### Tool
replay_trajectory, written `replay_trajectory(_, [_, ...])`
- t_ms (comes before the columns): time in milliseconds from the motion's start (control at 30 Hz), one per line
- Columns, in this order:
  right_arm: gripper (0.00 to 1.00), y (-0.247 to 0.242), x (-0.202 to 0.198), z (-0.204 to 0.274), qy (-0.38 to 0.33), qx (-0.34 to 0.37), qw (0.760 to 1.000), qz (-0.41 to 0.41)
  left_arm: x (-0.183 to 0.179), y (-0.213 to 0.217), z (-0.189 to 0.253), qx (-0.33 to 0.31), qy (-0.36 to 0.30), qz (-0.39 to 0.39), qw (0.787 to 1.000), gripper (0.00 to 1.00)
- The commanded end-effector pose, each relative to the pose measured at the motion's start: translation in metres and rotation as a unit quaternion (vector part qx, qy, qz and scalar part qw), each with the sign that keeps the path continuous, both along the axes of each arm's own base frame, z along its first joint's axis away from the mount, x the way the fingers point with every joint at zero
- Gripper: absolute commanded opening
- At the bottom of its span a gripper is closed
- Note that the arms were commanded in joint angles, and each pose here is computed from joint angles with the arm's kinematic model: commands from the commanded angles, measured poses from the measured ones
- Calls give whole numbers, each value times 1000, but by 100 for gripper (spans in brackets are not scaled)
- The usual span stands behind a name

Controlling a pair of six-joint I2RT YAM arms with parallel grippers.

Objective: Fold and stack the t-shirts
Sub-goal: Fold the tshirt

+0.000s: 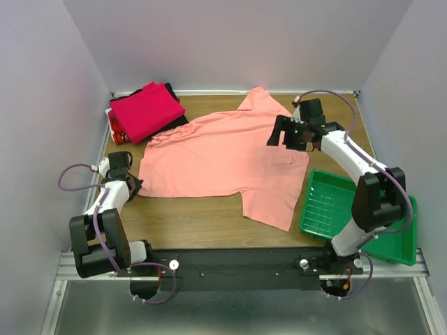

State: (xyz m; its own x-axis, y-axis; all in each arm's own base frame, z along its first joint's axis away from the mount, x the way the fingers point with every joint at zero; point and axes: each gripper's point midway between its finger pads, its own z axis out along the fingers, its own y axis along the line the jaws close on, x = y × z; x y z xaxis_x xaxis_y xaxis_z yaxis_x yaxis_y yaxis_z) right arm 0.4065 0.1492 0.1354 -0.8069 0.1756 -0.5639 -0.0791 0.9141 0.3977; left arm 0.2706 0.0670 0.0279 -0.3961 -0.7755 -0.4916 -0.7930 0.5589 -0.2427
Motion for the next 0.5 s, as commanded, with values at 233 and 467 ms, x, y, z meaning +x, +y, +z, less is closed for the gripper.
replay_trajectory(233, [86, 21, -150, -29, 141, -76, 986, 56, 39, 35, 19, 22, -46, -4, 999, 0])
replay_trajectory(467, [79, 9, -207, -33, 210, -73, 973, 59, 57, 45, 20, 16, -59, -17, 998, 0])
